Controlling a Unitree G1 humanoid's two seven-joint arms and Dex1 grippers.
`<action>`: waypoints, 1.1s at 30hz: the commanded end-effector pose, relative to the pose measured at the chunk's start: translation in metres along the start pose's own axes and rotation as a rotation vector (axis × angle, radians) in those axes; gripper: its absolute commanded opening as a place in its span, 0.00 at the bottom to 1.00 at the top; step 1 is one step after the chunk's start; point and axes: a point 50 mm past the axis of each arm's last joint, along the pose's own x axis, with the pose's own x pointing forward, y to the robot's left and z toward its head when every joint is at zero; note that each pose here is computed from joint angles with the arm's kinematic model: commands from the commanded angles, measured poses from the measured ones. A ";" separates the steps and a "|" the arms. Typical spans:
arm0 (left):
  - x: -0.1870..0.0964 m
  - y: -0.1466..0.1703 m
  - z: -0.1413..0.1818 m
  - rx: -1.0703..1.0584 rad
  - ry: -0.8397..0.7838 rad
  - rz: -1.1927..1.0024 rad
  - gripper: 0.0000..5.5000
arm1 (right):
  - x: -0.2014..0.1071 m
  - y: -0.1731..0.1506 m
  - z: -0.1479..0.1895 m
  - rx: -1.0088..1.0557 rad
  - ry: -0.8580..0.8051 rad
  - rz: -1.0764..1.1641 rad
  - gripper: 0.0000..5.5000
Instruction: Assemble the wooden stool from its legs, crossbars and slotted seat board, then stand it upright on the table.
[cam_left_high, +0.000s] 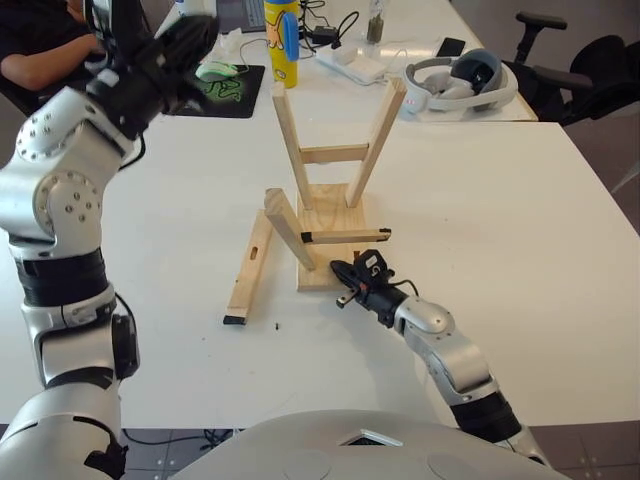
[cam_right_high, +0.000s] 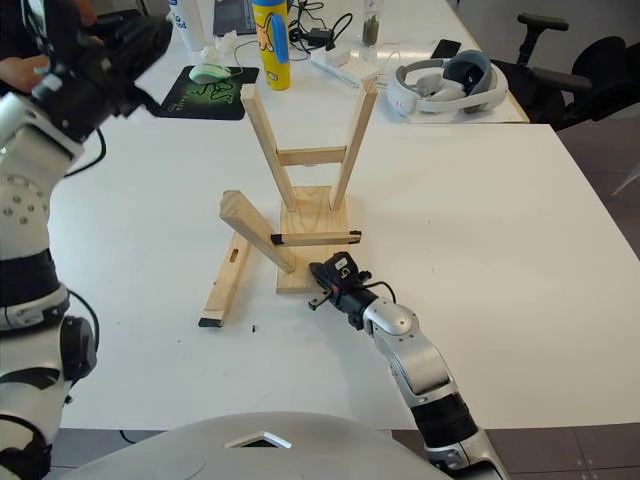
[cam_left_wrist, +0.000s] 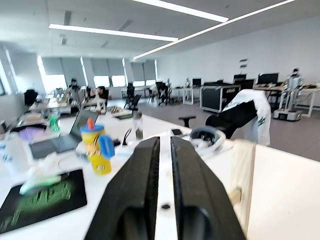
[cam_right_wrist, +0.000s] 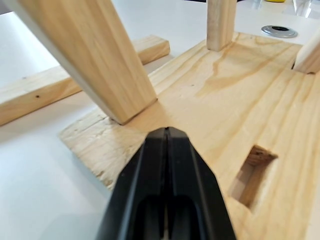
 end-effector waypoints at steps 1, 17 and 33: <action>-0.014 -0.015 -0.022 0.004 0.112 -0.008 0.20 | -0.014 0.005 -0.047 0.078 0.221 -0.028 0.00; -0.055 -0.080 -0.094 -0.076 0.445 0.188 0.62 | -0.014 0.014 -0.039 0.087 0.172 -0.058 0.00; -0.061 -0.091 -0.125 -0.020 0.617 0.239 0.84 | -0.006 0.016 -0.029 0.068 0.156 -0.020 0.00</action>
